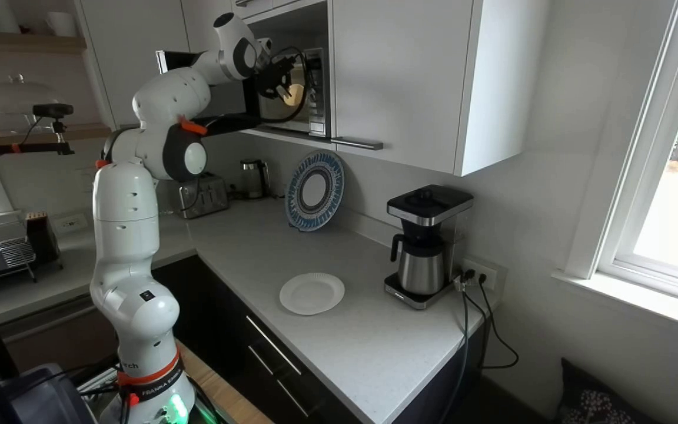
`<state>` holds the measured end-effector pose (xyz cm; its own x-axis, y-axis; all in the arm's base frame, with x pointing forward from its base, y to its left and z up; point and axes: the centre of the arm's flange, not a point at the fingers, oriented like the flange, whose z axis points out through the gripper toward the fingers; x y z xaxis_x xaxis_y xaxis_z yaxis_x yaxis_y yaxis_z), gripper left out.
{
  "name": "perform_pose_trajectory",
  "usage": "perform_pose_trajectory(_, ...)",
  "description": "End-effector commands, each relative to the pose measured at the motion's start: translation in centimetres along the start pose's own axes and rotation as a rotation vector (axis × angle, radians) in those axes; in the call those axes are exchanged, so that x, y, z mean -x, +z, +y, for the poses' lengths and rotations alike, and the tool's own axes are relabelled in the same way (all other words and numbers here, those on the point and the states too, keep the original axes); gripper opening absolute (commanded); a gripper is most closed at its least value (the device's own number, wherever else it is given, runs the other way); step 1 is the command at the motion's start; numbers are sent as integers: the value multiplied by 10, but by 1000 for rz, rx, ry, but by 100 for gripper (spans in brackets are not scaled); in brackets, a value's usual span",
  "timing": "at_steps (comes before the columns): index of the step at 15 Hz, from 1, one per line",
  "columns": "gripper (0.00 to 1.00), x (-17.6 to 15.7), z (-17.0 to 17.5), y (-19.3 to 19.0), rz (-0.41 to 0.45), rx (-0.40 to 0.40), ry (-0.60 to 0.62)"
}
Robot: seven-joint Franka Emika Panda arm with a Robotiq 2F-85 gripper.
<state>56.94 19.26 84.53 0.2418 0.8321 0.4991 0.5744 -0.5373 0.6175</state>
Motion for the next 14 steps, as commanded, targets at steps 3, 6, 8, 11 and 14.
perform_pose_trajectory(3, 81, -13, 7, 15, 57, 18, -49)
perform_pose_trajectory(6, 99, -15, 9, 20, 86, 31, -60)
perform_pose_trajectory(8, 100, -13, 12, 25, 96, 47, -63)
perform_pose_trajectory(11, 100, -10, 17, 27, 99, 81, -30)
perform_pose_trajectory(14, 75, -7, 18, 24, 107, 101, 22)
